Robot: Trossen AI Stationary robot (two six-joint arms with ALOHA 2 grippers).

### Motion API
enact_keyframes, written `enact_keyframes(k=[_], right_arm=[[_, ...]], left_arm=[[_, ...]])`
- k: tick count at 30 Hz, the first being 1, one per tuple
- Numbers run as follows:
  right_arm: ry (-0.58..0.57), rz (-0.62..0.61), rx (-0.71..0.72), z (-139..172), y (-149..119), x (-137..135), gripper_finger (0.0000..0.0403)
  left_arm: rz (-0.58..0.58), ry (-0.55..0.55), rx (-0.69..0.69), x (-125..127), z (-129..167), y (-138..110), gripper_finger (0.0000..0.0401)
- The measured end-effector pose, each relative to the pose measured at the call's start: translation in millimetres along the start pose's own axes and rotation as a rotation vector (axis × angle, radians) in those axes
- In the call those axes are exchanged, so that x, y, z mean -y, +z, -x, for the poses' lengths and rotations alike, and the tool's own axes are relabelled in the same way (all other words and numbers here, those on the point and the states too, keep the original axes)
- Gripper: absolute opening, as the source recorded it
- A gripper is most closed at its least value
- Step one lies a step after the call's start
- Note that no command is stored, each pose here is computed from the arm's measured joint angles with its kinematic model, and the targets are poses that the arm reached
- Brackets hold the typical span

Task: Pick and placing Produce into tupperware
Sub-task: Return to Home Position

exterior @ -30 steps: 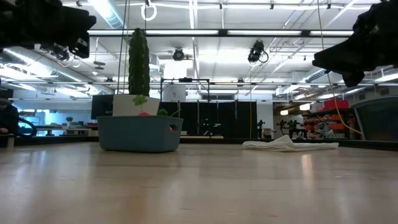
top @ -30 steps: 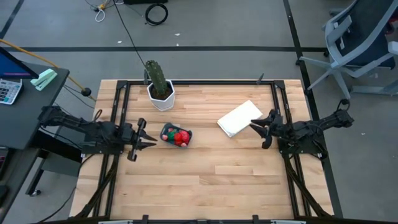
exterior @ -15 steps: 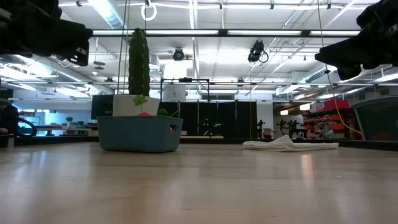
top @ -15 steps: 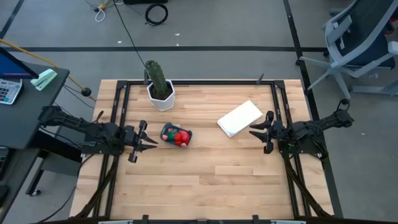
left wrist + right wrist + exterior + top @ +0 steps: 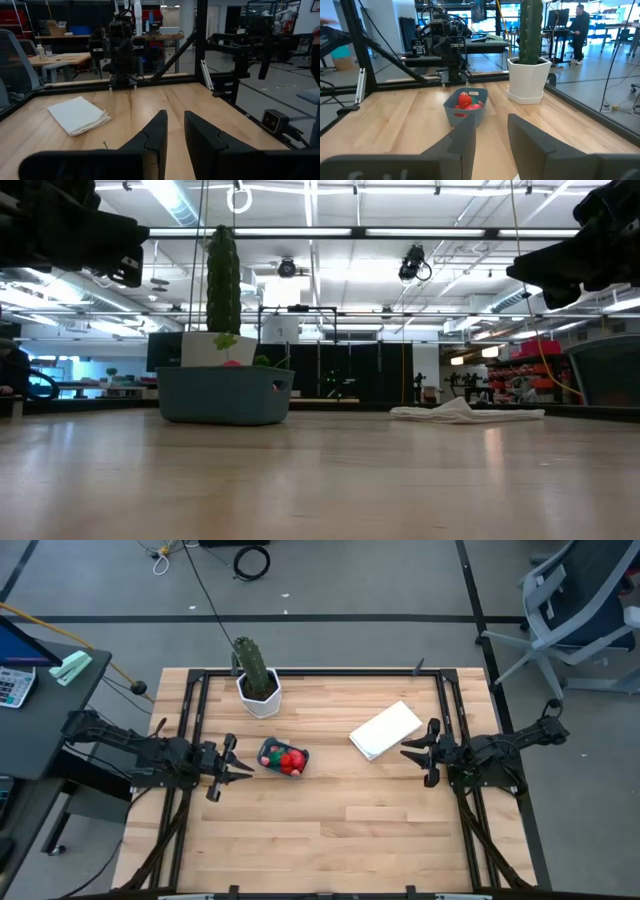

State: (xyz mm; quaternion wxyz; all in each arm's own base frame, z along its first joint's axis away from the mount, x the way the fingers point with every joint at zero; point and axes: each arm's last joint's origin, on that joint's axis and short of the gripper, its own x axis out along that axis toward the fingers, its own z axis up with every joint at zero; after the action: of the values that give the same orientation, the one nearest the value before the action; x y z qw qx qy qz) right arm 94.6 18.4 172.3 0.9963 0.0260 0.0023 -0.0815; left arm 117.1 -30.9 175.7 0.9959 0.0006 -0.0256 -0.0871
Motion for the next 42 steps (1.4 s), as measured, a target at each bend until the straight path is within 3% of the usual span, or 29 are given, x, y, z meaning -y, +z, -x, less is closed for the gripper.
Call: enact_keyframes(k=[8, 35, 42], right_arm=[[0.0, 0.0, 0.0, 0, 0, 0, 0.012], [0.0, 0.0, -0.001, 0, 0, 0, 0.012], [-0.001, 0.0, -0.001, 0, 0, 0, 0.012]], left_arm=[[0.004, -0.007, 0.028, 1, 3, 3, 0.0079], [0.016, 0.106, 0.354, -13, 30, 32, 0.0074], [0.008, 0.137, 0.356, -16, 30, 32, 0.0079]])
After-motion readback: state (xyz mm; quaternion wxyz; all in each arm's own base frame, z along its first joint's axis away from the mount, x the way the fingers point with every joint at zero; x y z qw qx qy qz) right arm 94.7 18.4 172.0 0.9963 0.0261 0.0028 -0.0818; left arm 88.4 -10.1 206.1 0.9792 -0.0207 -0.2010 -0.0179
